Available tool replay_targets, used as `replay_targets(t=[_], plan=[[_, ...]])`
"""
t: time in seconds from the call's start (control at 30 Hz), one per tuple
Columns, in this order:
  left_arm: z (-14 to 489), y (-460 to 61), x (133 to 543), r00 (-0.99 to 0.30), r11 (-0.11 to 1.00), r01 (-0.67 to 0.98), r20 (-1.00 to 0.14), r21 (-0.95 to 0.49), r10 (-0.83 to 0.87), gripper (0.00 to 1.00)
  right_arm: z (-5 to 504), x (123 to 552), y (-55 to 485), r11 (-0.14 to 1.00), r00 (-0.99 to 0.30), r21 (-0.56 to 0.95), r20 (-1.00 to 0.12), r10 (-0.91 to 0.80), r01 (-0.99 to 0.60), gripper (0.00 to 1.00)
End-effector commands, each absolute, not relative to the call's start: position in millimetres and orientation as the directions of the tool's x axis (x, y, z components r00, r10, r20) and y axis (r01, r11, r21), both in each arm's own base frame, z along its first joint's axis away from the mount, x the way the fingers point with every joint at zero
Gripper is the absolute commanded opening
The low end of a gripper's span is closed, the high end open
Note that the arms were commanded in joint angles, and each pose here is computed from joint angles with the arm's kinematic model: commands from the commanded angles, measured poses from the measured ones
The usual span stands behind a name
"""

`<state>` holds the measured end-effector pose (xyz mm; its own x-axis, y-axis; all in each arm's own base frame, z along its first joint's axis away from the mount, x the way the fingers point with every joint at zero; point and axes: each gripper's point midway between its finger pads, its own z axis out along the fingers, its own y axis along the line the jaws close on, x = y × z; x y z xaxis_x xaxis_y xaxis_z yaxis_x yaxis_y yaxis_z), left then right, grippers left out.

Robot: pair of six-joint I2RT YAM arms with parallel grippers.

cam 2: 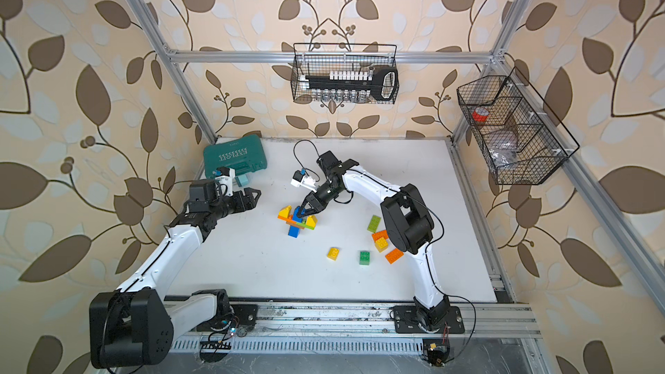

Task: Assemble a fork with lego
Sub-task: Adjust the lego brick at the center of the board.

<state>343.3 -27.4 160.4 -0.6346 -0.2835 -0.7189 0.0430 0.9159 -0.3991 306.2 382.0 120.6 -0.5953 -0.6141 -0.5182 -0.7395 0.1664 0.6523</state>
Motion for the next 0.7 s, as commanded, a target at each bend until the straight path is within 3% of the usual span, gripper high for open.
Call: replay_targets(t=[0.0,0.4,0.67], plan=[[176.6,-29.3,349.0,-0.614,0.911,0.091,-0.743,-0.402,-0.266,0.87,116.9,300.3,385.6,0.123,-0.628,0.728,-0.478,-0.614,-0.674,0.28],[171.4,-27.1,350.0,-0.632,0.914,0.08,-0.729,-0.397,-0.262,0.87,76.6,302.3,389.7,0.139,-0.671,0.796,-0.385,-0.634,-0.589,0.3],[168.9,-40.5,346.7,-0.651,0.892,0.152,-0.722,-0.426,-0.234,0.87,66.8,315.8,388.4,0.143,-0.706,0.831,-0.352,-0.614,-0.538,0.45]])
